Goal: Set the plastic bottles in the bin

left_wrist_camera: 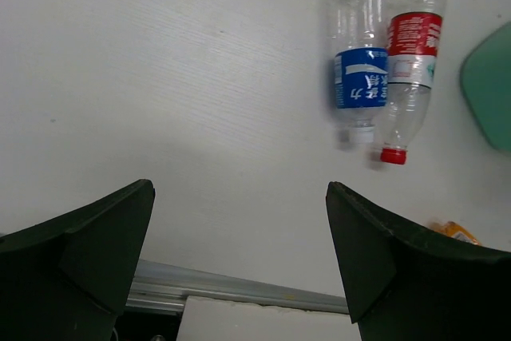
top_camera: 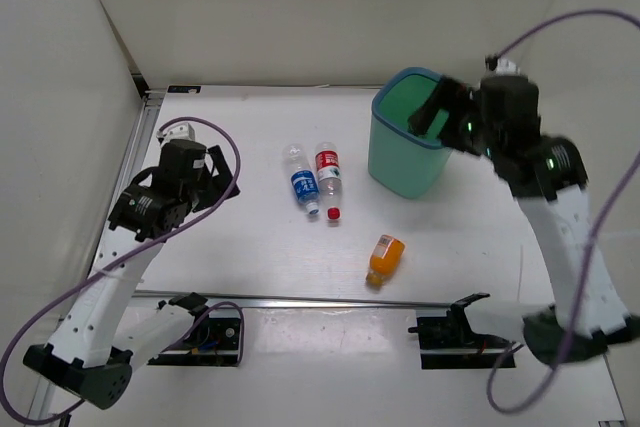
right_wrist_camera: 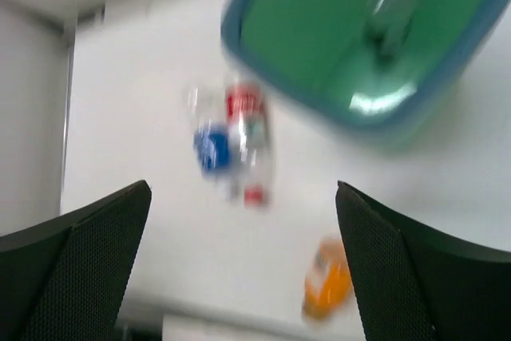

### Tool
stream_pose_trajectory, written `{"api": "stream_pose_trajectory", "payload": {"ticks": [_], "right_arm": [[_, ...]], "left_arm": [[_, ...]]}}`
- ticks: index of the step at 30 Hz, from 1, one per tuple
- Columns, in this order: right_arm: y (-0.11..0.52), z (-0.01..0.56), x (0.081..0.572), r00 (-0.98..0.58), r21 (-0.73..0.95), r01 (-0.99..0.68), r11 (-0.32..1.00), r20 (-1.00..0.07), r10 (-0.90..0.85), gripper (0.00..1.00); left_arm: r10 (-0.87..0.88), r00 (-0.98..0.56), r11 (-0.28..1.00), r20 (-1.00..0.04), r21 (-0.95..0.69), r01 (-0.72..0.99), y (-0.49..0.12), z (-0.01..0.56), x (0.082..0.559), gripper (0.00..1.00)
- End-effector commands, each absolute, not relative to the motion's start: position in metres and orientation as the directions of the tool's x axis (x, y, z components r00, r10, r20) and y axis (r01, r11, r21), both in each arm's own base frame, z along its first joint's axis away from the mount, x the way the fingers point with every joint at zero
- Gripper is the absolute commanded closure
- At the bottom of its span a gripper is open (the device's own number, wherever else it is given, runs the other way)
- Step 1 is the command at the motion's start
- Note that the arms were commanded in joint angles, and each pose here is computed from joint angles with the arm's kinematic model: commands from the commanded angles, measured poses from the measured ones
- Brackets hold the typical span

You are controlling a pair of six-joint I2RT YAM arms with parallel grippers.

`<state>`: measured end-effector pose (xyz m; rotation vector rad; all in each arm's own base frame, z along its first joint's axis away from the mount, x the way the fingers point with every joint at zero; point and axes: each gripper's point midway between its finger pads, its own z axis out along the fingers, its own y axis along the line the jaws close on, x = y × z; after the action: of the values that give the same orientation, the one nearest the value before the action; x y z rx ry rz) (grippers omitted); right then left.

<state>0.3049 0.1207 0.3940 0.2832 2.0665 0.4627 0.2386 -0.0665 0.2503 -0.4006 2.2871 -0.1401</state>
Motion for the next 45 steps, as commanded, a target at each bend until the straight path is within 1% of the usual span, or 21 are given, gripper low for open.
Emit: {"api": "stream_pose_trajectory", "payload": {"ticks": [1, 3, 4, 5, 8, 9, 10, 11, 13, 16, 17, 21, 23, 29, 33, 34, 35, 38, 39, 42, 45], "right_arm": [[0.130, 0.312, 0.228, -0.692, 0.454, 0.097, 0.886, -0.609, 0.388, 0.00], [0.132, 0.283, 0.194, -0.744, 0.472, 0.124, 0.873, -0.538, 0.396, 0.00], [0.131, 0.250, 0.180, -0.788, 0.444, 0.162, 0.881, -0.480, 0.386, 0.00], [0.133, 0.243, 0.169, -0.791, 0.468, 0.182, 0.864, -0.452, 0.412, 0.00], [0.134, 0.213, 0.151, -0.822, 0.444, 0.252, 0.860, -0.370, 0.432, 0.01], [0.134, 0.194, 0.146, -0.838, 0.409, 0.289, 0.865, -0.329, 0.436, 0.01], [0.137, 0.186, 0.146, -0.846, 0.399, 0.302, 0.866, -0.306, 0.436, 0.01], [0.140, 0.172, 0.144, -0.863, 0.355, 0.318, 0.879, -0.274, 0.423, 0.04], [0.145, 0.155, 0.139, -0.874, 0.306, 0.356, 0.883, -0.226, 0.431, 0.04], [0.159, 0.134, 0.136, -0.882, 0.263, 0.357, 0.896, -0.220, 0.416, 0.04], [0.166, 0.131, 0.142, -0.878, 0.281, 0.351, 0.893, -0.233, 0.418, 0.04], [0.169, 0.104, 0.139, -0.878, 0.191, 0.385, 0.903, -0.226, 0.422, 0.03], [0.170, 0.091, 0.140, -0.878, 0.165, 0.363, 0.917, -0.267, 0.396, 0.01], [0.157, 0.062, 0.147, -0.836, 0.078, 0.439, 0.895, -0.330, 0.438, 0.03], [0.164, 0.050, 0.159, -0.836, 0.043, 0.407, 0.912, -0.385, 0.391, 0.04], [0.166, 0.050, 0.164, -0.836, 0.040, 0.396, 0.917, -0.398, 0.379, 0.05], [0.167, 0.046, 0.164, -0.841, 0.031, 0.389, 0.921, -0.397, 0.368, 0.05], [0.173, 0.041, 0.169, -0.847, -0.001, 0.389, 0.921, -0.393, 0.358, 0.11], [0.175, 0.039, 0.168, -0.851, -0.004, 0.381, 0.925, -0.392, 0.349, 0.19], [0.177, 0.033, 0.162, -0.856, -0.009, 0.393, 0.920, -0.369, 0.362, 0.28], [0.172, 0.032, 0.158, -0.852, -0.006, 0.402, 0.916, -0.368, 0.371, 0.40]], "left_arm": [[-0.344, -0.589, 0.937, -0.731, -0.310, -0.162, -0.079, 0.265, 0.243, 0.00], [-0.345, -0.593, 0.935, -0.728, -0.324, -0.146, -0.082, 0.264, 0.241, 0.00], [-0.348, -0.591, 0.932, -0.728, -0.337, -0.134, -0.085, 0.266, 0.242, 0.00], [-0.348, -0.591, 0.932, -0.728, -0.337, -0.134, -0.085, 0.266, 0.242, 0.00], [-0.334, -0.626, 0.937, -0.704, -0.318, -0.142, -0.089, 0.254, 0.248, 0.00], [-0.325, -0.648, 0.941, -0.689, -0.302, -0.152, -0.090, 0.247, 0.250, 0.00], [-0.324, -0.651, 0.942, -0.686, -0.299, -0.153, -0.091, 0.247, 0.252, 0.00], [-0.310, -0.665, 0.945, -0.679, -0.294, -0.140, -0.094, 0.244, 0.253, 0.00], [-0.309, -0.670, 0.944, -0.675, -0.300, -0.134, -0.097, 0.247, 0.256, 0.00], [-0.313, -0.662, 0.943, -0.681, -0.306, -0.130, -0.098, 0.255, 0.258, 0.00], [-0.312, -0.666, 0.942, -0.677, -0.312, -0.124, -0.100, 0.255, 0.258, 0.00], [-0.278, -0.679, 0.950, -0.679, -0.299, -0.090, -0.099, 0.259, 0.250, 0.00], [-0.271, -0.693, 0.954, -0.668, -0.280, -0.103, -0.095, 0.257, 0.245, 0.00], [-0.253, -0.693, 0.959, -0.675, -0.268, -0.089, -0.090, 0.260, 0.235, 0.00], [-0.229, -0.710, 0.966, -0.666, -0.244, -0.082, -0.087, 0.258, 0.229, 0.00], [-0.220, -0.711, 0.968, -0.668, -0.238, -0.076, -0.086, 0.258, 0.229, 0.00], [-0.217, -0.718, 0.969, -0.662, -0.233, -0.078, -0.086, 0.256, 0.227, 0.00], [-0.198, -0.721, 0.973, -0.664, -0.220, -0.065, -0.084, 0.258, 0.225, 0.00], [-0.199, -0.719, 0.973, -0.666, -0.221, -0.065, -0.084, 0.261, 0.224, 0.00], [-0.193, -0.714, 0.974, -0.673, -0.219, -0.056, -0.084, 0.264, 0.225, 0.00], [-0.193, -0.714, 0.974, -0.673, -0.219, -0.056, -0.084, 0.264, 0.225, 0.00]]}}
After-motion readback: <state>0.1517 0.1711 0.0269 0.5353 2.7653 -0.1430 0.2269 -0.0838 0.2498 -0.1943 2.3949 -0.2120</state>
